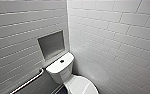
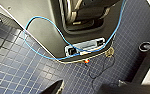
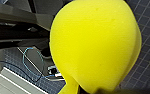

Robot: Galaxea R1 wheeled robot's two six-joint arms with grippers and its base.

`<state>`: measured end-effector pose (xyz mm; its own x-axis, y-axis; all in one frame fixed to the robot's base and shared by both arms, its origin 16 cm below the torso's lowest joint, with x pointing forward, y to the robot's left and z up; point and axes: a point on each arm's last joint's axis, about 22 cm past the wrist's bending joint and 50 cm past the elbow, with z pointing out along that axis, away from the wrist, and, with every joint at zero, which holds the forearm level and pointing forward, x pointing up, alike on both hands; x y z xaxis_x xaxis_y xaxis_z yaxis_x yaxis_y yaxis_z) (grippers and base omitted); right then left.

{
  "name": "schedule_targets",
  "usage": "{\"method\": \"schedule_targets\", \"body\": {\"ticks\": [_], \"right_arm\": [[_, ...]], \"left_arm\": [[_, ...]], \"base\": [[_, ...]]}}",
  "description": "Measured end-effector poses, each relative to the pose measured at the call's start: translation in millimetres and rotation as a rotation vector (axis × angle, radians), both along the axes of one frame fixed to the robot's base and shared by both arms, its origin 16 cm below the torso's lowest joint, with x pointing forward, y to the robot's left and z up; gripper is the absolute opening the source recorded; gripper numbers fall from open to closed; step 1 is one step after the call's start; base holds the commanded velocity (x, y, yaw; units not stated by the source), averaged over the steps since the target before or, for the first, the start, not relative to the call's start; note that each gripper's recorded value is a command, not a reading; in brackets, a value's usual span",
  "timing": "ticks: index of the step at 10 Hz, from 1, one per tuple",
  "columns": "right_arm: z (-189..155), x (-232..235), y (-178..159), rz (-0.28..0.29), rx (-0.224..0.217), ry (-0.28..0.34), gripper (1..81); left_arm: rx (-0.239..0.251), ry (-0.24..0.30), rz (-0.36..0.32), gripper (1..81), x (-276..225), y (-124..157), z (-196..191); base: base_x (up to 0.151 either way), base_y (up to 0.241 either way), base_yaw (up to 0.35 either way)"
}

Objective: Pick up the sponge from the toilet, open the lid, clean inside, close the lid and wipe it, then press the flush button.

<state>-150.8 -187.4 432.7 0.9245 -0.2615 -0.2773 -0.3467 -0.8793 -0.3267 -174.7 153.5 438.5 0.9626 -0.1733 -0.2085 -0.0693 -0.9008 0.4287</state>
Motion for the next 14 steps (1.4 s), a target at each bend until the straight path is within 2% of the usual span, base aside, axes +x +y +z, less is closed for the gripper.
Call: {"method": "schedule_targets", "body": {"ticks": [5, 7, 10, 12, 14], "right_arm": [[-0.5, 13.1, -1.4, 0.002, -0.003, -0.107, 1.0], [-0.3, 14.4, -1.8, 0.005, -0.005, -0.123, 1.0], [-1.6, 15.1, -2.7, 0.012, -0.014, -0.113, 1.0], [-2.0, 0.1, 6.9, 0.033, -0.024, -0.051, 1.0], [-4.6, -3.0, 5.5, 0.049, -0.043, -0.038, 1.0]], "left_arm": [[0.007, -0.108, -0.003, 81.1, 13.9, -2.0, -4.5], [0.007, -0.120, -0.005, 81.1, 12.1, -1.7, -4.1], [0.008, -0.125, -0.006, 81.1, 14.9, -1.2, -4.6], [0.011, -0.122, -0.007, 81.1, 14.1, 0.3, -4.7], [0.024, -0.124, -0.009, 81.1, 14.6, 6.6, -6.7]], "base": [[0.000, 0.000, 0.000], [0.000, 0.000, 0.000], [0.000, 0.000, 0.000], [0.000, 0.000, 0.000], [0.000, 0.000, 0.000]]}}
